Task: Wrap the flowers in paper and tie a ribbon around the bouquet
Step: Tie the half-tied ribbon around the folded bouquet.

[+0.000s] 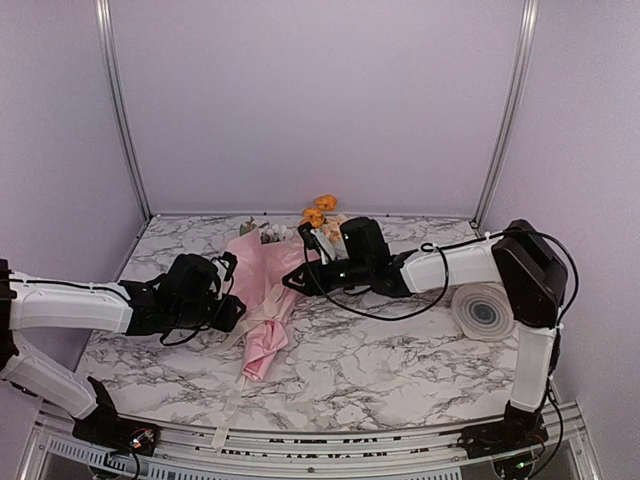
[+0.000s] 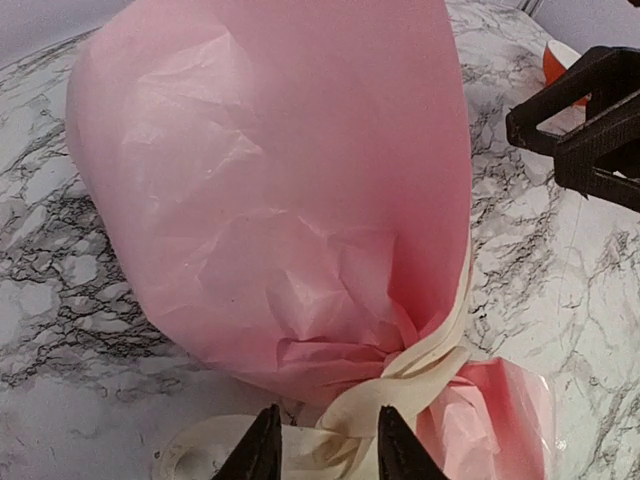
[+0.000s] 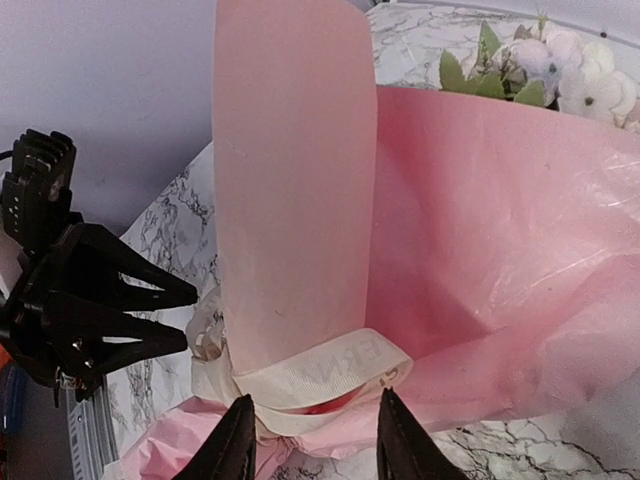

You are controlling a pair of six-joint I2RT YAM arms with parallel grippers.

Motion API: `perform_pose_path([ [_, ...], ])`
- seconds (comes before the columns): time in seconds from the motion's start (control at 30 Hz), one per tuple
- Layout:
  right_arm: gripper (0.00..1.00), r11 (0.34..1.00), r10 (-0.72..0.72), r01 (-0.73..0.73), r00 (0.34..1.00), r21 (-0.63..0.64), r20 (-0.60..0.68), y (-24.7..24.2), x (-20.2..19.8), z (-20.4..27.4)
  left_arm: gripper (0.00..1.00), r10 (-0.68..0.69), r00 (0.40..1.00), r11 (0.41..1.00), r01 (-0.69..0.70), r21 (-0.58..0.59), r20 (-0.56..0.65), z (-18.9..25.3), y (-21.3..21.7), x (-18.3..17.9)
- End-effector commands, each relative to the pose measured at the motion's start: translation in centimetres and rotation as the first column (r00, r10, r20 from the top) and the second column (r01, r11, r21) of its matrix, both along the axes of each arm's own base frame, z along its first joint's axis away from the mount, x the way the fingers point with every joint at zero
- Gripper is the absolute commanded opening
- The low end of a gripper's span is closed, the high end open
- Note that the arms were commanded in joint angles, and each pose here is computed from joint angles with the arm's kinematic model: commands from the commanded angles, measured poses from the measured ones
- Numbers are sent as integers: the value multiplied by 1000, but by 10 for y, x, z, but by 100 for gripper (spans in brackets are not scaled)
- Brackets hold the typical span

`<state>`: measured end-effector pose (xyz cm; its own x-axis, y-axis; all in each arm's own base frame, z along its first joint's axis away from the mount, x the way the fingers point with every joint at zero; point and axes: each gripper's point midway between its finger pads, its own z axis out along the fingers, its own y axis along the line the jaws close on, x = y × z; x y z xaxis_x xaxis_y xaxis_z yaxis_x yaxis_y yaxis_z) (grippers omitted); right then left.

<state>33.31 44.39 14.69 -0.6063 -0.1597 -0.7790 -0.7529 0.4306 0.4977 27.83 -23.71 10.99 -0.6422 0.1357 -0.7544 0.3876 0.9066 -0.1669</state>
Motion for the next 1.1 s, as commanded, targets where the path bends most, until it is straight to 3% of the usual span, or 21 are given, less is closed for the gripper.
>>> perform_pose_path([
  [0.0, 40, 1000, 11, -11, 1000, 7, -11, 17, 9, -6, 31, -6, 1000, 998, 6, 55, -12, -12, -10, 21],
  [0.27, 40, 998, 57, -58, 998, -20, -41, 32, 14, -24, 27, -129, 990, 992, 129, -9, -57, -31, -46, 17],
  [0.4, 31, 989, 145, -145, 988, -4, -58, 34, -3, -28, 28, -214, 976, 977, 215, 18, -24, -29, -62, 6],
  [0.5, 29, 982, 188, -188, 980, 10, -58, 30, -14, -25, 29, -216, 976, 976, 217, 35, -17, -27, -63, 5],
  [0.7, 30, 988, 152, -152, 988, 33, -4, 13, -16, 6, 34, -187, 982, 982, 185, 44, 31, -9, -56, 10],
  [0.97, 35, 998, -7, 11, 997, -56, 74, -26, -18, 19, 51, -208, 978, 977, 208, 50, -4, 5, -42, -3],
  [1.07, 35, 997, -19, 22, 999, -71, 44, -32, -25, 9, 49, -170, 985, 985, 170, 30, 2, 12, -28, -9],
])
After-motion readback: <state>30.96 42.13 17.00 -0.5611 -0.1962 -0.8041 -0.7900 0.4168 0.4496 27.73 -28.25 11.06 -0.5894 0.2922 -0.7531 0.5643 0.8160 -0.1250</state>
